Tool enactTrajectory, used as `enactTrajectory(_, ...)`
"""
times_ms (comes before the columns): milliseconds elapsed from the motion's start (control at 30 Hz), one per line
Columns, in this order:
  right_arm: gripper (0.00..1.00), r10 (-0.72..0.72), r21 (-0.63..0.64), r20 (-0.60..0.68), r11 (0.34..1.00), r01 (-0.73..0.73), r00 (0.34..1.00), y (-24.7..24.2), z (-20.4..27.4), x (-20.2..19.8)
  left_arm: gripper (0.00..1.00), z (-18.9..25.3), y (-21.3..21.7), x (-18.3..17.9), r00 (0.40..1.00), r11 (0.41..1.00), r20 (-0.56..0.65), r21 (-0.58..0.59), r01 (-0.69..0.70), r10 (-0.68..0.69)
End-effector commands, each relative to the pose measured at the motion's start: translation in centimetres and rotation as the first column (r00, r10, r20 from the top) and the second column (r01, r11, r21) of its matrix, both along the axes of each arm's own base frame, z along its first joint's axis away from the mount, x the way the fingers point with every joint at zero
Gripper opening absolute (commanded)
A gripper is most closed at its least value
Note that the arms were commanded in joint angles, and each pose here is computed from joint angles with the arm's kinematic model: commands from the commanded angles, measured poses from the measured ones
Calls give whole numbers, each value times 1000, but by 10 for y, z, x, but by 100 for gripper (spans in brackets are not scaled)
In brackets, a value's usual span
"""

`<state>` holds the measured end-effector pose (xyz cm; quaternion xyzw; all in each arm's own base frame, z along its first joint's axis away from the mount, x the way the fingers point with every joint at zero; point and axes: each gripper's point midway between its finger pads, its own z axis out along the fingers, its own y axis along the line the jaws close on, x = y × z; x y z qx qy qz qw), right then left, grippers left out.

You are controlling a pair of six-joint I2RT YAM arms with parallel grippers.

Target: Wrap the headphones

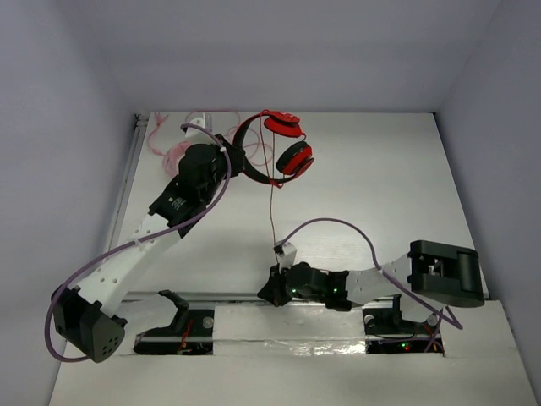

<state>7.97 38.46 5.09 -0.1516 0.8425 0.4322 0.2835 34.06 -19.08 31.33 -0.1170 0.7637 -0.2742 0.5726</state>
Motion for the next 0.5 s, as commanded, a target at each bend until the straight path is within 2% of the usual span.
enactTrajectory(0,0,-17,-36,62,999,20,998,13,17,-2,0,17,18,13,990,992,76,-35,-119,121)
enactTrajectory(167,0,38,-84,92,996,-30,995,11,46,-33,0,-24,49,10,968,961,24,116,-253,252)
enactTrajectory(200,0,53,-127,90,991,-42,994,4,44,-38,0,-30,53,9,965,956,18,134,-262,262)
enactTrajectory(267,0,69,-108,95,992,-59,993,4,66,-46,0,-44,54,4,961,946,5,170,-275,278)
enactTrajectory(467,0,101,-175,168,982,-71,981,-24,112,-43,0,-113,39,-30,960,910,-102,358,-210,262)
